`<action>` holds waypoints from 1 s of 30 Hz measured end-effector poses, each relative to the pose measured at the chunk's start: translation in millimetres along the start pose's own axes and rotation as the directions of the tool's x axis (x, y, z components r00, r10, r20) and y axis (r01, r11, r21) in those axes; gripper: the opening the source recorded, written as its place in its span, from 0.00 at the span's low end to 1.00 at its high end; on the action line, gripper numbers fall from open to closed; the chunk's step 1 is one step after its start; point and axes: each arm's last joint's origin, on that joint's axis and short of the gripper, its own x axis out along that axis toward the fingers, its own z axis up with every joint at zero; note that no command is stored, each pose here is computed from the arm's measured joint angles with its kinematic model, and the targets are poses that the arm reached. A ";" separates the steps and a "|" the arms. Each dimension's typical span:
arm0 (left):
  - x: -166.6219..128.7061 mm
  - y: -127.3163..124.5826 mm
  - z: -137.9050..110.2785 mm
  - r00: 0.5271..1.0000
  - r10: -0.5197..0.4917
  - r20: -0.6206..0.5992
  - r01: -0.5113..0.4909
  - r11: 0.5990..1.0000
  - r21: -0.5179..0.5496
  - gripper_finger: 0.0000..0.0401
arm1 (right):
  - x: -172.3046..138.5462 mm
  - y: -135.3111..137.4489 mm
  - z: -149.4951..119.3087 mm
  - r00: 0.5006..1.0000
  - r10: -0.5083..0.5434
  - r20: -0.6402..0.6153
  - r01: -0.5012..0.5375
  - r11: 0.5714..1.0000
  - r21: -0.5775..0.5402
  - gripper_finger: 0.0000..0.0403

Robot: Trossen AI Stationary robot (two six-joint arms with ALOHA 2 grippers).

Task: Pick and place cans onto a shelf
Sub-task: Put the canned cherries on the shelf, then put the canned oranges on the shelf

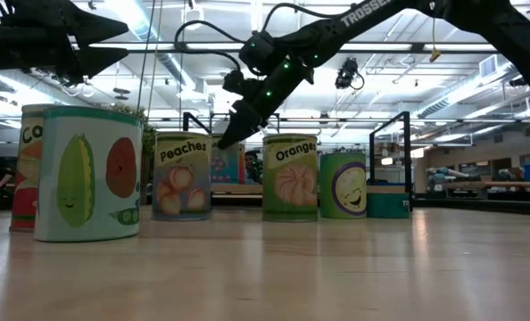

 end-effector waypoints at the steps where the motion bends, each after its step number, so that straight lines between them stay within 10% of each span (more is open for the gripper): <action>1: 0.0 0.0 0.0 1.000 0.000 0.000 0.000 1.000 0.000 0.98 | -1.8 0.2 0.1 1.000 -0.005 -0.009 0.005 1.000 -0.006 0.99; 18: 0.0 -0.1 -1.1 1.000 -0.001 -0.010 0.001 1.000 -0.014 0.98 | -47.2 6.8 9.9 0.940 0.005 -0.340 -0.005 1.000 0.001 0.99; 30: 0.0 -0.2 -1.7 1.000 -0.003 -0.015 0.002 1.000 -0.014 0.98 | -58.9 106.1 33.8 0.896 0.290 -0.336 -0.276 0.957 0.089 0.98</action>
